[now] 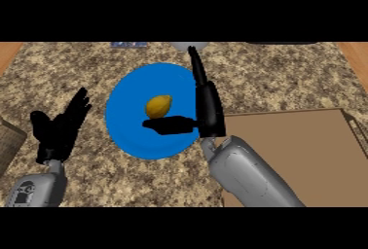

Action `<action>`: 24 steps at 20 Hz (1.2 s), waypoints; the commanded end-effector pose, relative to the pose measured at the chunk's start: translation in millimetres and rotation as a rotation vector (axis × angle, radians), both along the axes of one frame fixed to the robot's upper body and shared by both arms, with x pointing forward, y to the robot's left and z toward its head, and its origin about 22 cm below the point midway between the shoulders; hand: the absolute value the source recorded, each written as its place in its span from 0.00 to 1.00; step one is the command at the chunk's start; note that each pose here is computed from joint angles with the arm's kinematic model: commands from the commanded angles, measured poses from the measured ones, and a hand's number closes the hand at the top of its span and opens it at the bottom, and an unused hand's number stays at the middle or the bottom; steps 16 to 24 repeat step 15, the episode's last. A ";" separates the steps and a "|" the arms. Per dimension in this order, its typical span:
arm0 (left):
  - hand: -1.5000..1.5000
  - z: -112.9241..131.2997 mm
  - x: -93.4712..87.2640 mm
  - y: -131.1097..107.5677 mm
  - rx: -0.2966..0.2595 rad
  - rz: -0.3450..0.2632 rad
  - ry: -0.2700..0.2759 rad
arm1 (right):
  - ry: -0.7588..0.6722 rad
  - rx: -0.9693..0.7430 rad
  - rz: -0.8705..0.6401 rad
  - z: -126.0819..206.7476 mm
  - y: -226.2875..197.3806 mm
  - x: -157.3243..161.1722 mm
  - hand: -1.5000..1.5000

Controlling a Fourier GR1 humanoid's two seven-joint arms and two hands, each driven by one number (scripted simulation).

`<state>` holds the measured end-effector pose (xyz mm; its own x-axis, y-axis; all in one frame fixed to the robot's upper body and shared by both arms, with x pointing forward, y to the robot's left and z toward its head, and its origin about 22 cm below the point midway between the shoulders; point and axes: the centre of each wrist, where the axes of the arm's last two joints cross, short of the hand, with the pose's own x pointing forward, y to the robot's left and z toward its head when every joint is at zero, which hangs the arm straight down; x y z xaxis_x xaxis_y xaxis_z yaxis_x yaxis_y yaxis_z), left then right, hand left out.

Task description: Pick the lemon from the tray and place it in the plate

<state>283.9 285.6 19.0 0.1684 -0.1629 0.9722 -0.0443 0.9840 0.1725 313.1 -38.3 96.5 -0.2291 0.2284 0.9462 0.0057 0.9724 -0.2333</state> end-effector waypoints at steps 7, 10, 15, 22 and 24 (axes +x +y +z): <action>0.50 -2.3 -10.8 -11.8 -0.007 -0.004 0.000 | 0.001 -0.047 -0.039 2.4 -47.1 8.9 0.00; 0.50 -17.4 -3.1 3.6 -0.010 -0.005 -0.004 | 0.021 -0.068 -0.043 -17.3 -71.6 -4.6 0.00; 0.50 8.4 -9.6 3.3 0.012 0.003 0.008 | 0.058 -0.091 -0.052 -21.2 -67.5 -4.0 0.00; 0.50 8.4 -9.6 3.3 0.012 0.003 0.008 | 0.058 -0.091 -0.052 -21.2 -67.5 -4.0 0.00; 0.50 8.4 -9.6 3.3 0.012 0.003 0.008 | 0.058 -0.091 -0.052 -21.2 -67.5 -4.0 0.00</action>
